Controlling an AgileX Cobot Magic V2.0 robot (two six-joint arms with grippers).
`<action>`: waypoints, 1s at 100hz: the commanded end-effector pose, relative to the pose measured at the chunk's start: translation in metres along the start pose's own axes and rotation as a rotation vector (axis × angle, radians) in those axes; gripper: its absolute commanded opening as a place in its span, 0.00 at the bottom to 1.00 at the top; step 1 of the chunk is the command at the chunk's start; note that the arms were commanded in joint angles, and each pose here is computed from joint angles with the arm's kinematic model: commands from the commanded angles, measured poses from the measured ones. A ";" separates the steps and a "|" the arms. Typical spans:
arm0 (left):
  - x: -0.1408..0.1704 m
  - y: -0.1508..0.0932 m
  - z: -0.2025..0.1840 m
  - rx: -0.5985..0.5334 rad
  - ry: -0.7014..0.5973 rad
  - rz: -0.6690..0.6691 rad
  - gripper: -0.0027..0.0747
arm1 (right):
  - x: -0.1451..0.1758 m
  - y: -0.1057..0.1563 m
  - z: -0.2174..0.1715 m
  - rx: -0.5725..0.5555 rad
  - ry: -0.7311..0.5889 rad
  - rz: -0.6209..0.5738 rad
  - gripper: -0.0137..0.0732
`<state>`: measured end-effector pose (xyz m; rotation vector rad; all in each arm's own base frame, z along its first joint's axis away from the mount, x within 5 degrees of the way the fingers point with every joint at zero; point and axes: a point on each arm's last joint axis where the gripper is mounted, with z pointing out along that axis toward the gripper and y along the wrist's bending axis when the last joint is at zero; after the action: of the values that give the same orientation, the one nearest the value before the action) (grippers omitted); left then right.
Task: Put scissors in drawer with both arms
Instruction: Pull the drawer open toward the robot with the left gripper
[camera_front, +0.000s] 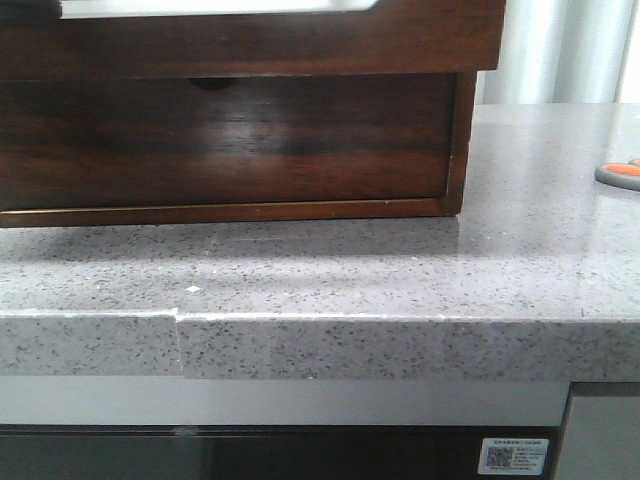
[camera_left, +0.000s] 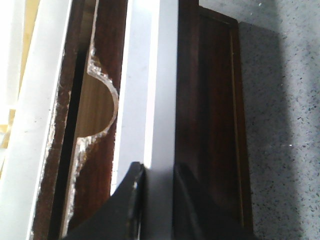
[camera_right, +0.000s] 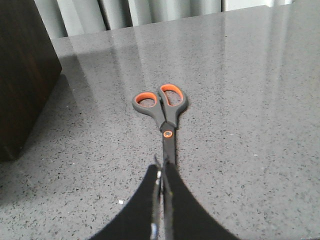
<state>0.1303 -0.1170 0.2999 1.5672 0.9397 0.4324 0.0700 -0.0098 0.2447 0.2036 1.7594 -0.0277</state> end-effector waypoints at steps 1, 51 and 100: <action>-0.012 0.004 -0.004 -0.024 -0.107 -0.020 0.01 | -0.015 0.002 0.000 -0.017 -0.089 -0.001 0.09; -0.012 0.004 -0.004 -0.024 -0.107 -0.022 0.37 | -0.015 0.002 0.000 -0.017 -0.089 -0.001 0.09; -0.017 0.037 -0.081 -0.326 -0.267 -0.453 0.38 | -0.027 0.003 0.002 -0.012 -0.084 -0.017 0.44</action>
<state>0.0864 -0.0852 0.3369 1.1854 0.9590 0.1659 0.0710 -0.0100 0.2521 0.2030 1.7513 -0.0278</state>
